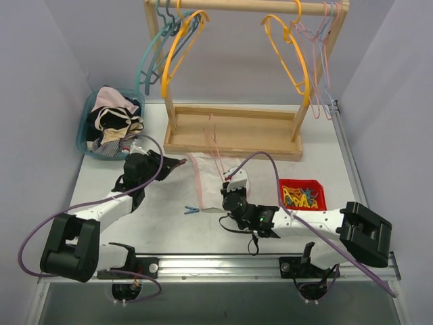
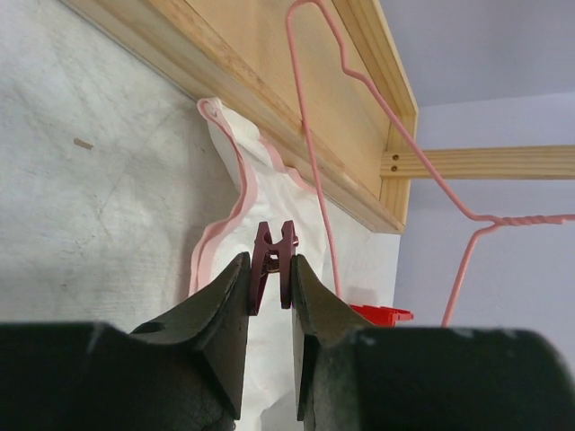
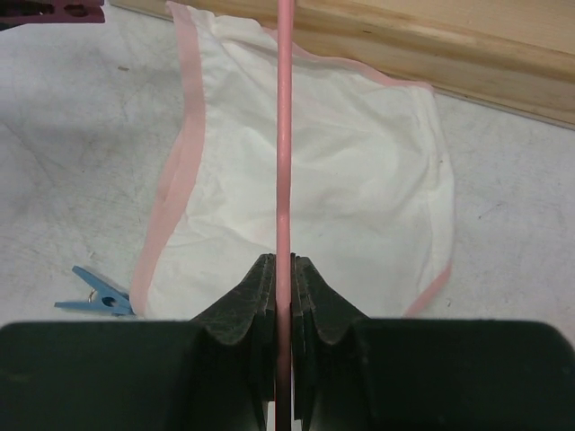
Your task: Remove the underwear clipped to the hanger
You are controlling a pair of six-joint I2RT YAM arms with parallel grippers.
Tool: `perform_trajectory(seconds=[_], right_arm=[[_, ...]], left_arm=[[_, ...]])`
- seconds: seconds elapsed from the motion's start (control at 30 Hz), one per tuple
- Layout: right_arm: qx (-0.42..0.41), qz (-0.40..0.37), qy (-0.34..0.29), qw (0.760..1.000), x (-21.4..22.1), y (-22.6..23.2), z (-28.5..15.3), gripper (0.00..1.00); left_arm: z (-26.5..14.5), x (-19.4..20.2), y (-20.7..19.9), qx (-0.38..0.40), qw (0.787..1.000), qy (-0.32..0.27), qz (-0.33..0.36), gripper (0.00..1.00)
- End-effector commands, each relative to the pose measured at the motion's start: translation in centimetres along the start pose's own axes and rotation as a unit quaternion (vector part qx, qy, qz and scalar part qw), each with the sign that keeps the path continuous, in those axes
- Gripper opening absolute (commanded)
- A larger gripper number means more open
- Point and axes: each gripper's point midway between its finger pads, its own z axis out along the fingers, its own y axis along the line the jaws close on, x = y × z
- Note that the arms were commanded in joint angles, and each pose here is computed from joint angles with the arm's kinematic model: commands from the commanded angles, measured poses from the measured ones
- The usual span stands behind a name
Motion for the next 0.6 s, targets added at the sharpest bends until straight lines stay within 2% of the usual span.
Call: perform_trajectory(seconds=[0.0, 0.2, 0.4, 0.57], right_arm=[[0.016, 0.028, -0.029, 0.999, -2.0, -0.9, -0.9, 0.0], [-0.017, 0.049, -0.054, 0.997, -4.1, -1.3, -2.9, 0.0], [-0.023, 0.06, -0.067, 0.996, -7.0, -2.9, -5.7, 0.0], [-0.029, 0.074, -0.103, 0.991, -12.4, -3.8, -8.3, 0.0]], left_arm=[[-1.2, -0.2, -3.0, 0.059, 0.998, 0.007, -0.005, 0.03], [-3.4, 2.3, -1.8, 0.042, 0.997, 0.059, 0.033, 0.03], [-6.4, 5.6, 0.3, 0.01, 0.989, 0.101, 0.104, 0.03], [-7.4, 8.2, 1.7, -0.008, 0.983, 0.116, 0.14, 0.03]])
